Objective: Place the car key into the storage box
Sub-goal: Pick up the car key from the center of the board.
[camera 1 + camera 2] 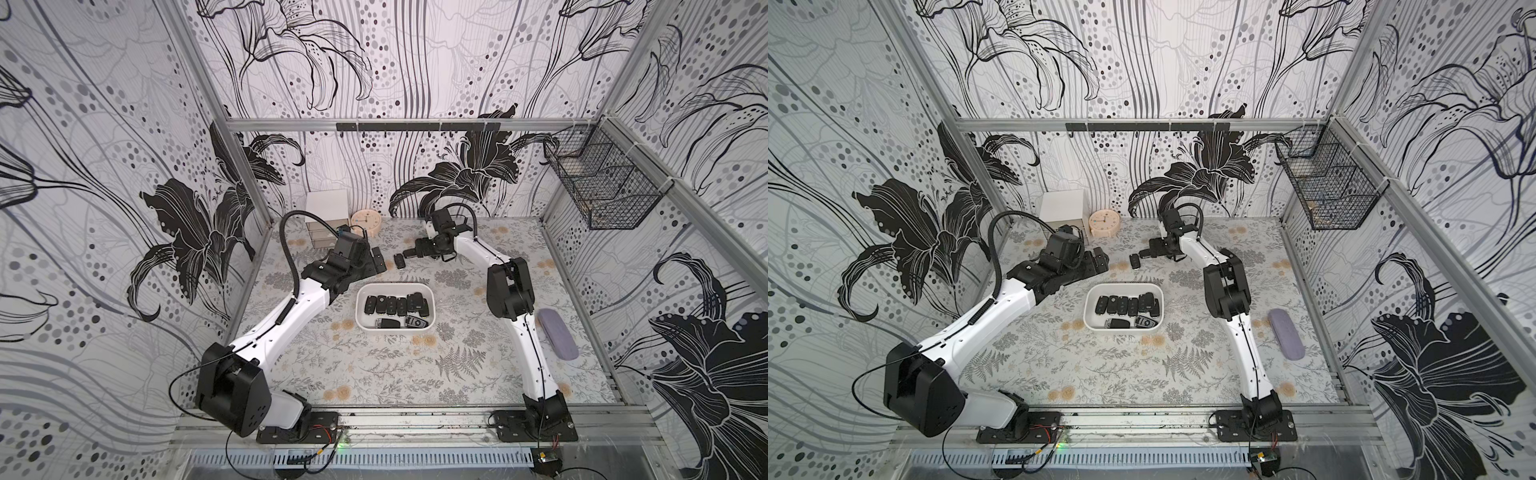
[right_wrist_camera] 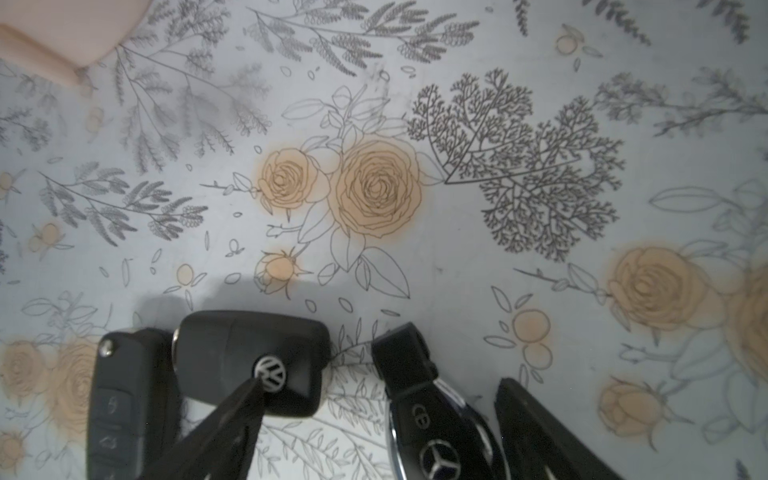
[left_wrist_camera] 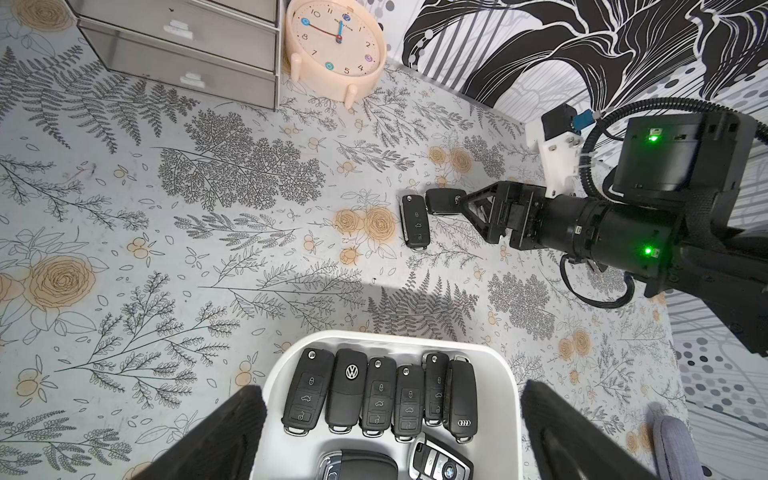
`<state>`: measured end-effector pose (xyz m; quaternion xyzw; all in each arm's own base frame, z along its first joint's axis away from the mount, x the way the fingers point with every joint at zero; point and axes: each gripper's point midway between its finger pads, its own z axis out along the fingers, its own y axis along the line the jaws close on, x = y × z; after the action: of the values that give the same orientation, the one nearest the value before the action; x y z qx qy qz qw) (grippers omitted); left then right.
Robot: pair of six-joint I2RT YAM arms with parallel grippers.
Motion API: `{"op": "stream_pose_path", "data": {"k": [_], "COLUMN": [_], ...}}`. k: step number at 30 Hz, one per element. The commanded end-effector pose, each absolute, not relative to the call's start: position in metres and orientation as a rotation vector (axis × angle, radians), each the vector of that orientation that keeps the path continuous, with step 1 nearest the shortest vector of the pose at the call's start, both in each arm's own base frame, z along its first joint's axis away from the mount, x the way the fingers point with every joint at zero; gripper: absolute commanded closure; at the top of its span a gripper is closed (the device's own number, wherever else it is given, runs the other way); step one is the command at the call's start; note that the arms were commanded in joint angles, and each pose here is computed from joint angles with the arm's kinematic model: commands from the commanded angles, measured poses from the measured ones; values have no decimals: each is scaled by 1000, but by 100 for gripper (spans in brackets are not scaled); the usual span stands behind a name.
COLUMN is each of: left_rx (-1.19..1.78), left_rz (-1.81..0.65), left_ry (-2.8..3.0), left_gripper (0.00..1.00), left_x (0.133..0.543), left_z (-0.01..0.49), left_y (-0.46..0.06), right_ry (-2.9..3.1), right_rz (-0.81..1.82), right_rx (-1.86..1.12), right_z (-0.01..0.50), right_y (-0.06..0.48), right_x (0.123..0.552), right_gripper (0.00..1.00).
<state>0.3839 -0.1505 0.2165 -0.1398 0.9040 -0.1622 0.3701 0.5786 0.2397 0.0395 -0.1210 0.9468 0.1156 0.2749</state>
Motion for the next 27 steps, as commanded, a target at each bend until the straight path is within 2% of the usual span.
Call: {"op": "stream_pose_path", "data": {"k": [1,4,11,19,23,27], "left_rx": [-360,-362,-370,-381,-378,-376], "left_rz": [-431,-431,-435,-442,-450,-453], "left_ry": [2288,2285,2285,2285,2287,2296], "left_gripper": [1,1,1,1,1,1], "left_x": [385,384,381,378,377,375], "left_z": [224,225,224,222,222,222], "left_y": [-148,-147,-146,-144,-145,-146], "right_ry": [2590,2604,2592,2618,2637,2636], "right_rz": [253,219,223,32,-10,-1], "right_rx": [-354,-345,-369,-321,-285,-289], "right_z": [41,40,46,33,29,30], "right_y": [231,227,230,213,209,214], "right_x": [563,559,553,557,561,560], "right_gripper": [16,21,23,30,39,43]}}
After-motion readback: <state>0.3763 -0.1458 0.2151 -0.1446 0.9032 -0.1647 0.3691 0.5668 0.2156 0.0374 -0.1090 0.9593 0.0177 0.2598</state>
